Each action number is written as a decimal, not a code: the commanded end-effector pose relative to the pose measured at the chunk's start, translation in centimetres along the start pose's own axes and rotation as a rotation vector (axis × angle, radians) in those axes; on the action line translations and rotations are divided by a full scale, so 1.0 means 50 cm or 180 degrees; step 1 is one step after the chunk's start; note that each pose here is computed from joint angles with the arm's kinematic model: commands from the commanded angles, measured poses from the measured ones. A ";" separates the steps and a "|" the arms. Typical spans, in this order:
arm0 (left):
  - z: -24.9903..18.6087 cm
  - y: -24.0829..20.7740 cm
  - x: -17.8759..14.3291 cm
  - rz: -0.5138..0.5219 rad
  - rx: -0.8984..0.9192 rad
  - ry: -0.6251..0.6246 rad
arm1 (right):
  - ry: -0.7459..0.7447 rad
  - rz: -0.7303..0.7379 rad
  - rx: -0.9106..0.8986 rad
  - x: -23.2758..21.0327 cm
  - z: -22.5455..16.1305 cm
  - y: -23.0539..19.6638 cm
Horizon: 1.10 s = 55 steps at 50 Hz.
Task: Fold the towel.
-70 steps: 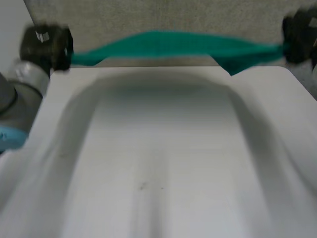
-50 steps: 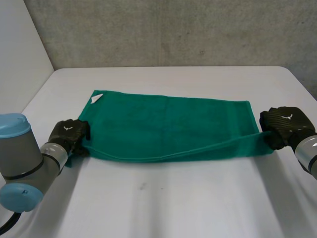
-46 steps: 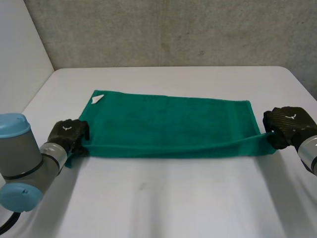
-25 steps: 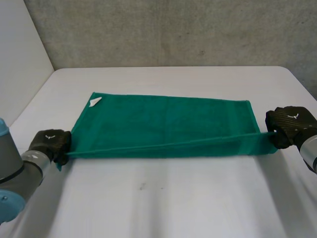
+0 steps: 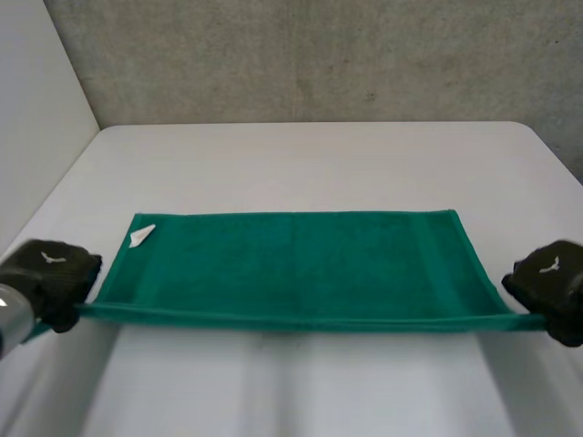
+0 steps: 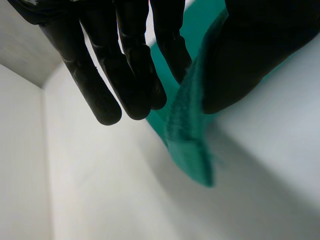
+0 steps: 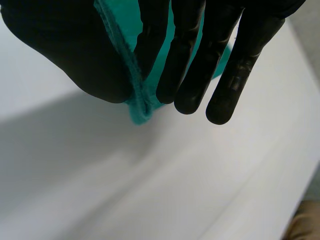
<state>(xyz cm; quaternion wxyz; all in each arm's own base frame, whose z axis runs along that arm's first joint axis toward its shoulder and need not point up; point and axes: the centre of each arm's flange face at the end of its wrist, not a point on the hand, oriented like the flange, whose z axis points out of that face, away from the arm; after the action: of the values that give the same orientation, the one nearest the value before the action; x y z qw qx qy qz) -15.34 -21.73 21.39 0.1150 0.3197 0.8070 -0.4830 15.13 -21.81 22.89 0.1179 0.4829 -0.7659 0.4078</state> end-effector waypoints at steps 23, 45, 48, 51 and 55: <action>0.099 -0.456 -0.269 -0.1359 0.3220 -0.1461 | 0.3142 0.0710 0.3131 0.391 -0.080 -0.385; 0.304 -0.130 -0.032 -0.1388 0.1508 -0.0481 | 0.1293 0.0800 0.1523 0.108 0.259 -0.155; 0.320 -0.091 0.001 -0.1360 0.1291 -0.0359 | 0.1115 0.0827 0.1314 0.076 0.291 -0.125; 0.320 -0.050 0.031 -0.1316 0.1029 -0.0248 | 0.0912 0.0853 0.1070 0.044 0.314 -0.095; 0.283 -0.021 0.040 -0.1197 0.0739 -0.0182 | 0.0698 0.0855 0.0811 0.023 0.305 -0.073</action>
<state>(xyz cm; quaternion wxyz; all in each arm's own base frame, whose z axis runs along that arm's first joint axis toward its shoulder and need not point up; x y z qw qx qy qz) -20.08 -36.20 15.60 -0.0089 0.1360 0.7477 -0.6499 21.40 -35.95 18.02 0.0914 0.3222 -0.7037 0.6266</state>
